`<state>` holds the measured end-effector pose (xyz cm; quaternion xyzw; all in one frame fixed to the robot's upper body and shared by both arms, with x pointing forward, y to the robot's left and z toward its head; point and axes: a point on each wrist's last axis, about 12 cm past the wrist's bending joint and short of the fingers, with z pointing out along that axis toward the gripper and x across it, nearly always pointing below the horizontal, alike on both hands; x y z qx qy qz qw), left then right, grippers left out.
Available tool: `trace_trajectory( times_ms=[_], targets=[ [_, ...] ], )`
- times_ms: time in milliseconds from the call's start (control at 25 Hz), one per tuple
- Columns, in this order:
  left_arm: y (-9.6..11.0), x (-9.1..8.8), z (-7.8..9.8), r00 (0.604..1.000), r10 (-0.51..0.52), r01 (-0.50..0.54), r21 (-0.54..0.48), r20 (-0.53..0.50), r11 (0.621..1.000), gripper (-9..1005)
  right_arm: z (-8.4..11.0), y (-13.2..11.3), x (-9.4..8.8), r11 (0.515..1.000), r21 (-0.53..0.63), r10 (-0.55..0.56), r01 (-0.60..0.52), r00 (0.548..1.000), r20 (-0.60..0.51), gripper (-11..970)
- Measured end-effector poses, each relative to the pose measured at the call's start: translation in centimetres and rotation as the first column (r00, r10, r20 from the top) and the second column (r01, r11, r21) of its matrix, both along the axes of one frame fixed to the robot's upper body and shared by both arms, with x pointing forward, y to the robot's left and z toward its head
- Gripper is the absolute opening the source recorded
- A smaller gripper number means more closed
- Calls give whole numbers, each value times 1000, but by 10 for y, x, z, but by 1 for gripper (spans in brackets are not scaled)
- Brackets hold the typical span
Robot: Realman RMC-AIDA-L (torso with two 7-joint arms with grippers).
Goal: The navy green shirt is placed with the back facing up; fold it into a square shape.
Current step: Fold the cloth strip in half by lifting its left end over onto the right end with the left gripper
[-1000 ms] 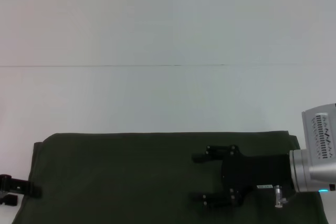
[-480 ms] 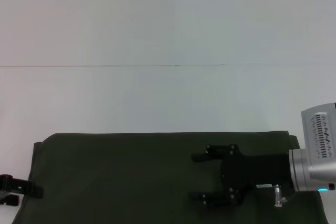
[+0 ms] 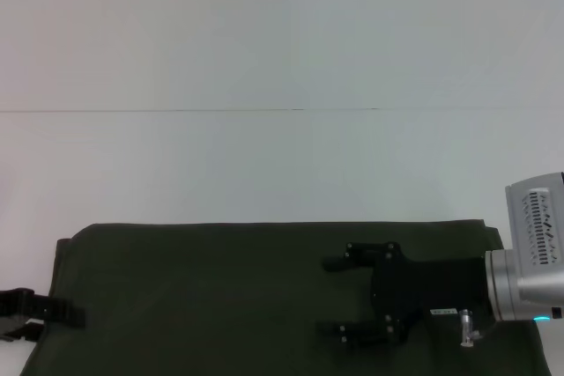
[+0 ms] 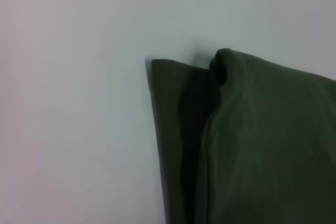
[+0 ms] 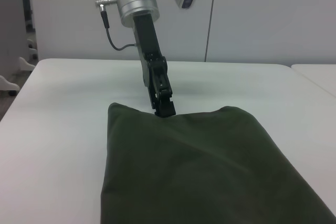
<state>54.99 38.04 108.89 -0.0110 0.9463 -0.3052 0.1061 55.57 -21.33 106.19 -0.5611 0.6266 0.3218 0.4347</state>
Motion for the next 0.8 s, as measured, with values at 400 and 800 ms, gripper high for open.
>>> trace_trajectory(
  times_ms=[400,800],
  targets=[
    [-4,2,-1,1000,-3,3,2,0,1000,838,0,0,0,1000,0,-1,1,1000,-1,849],
    [-5,3,-1,1000,2,-2,6,-3,1000,838,0,0,1,1000,-1,-2,2,1000,0,849]
  ],
)
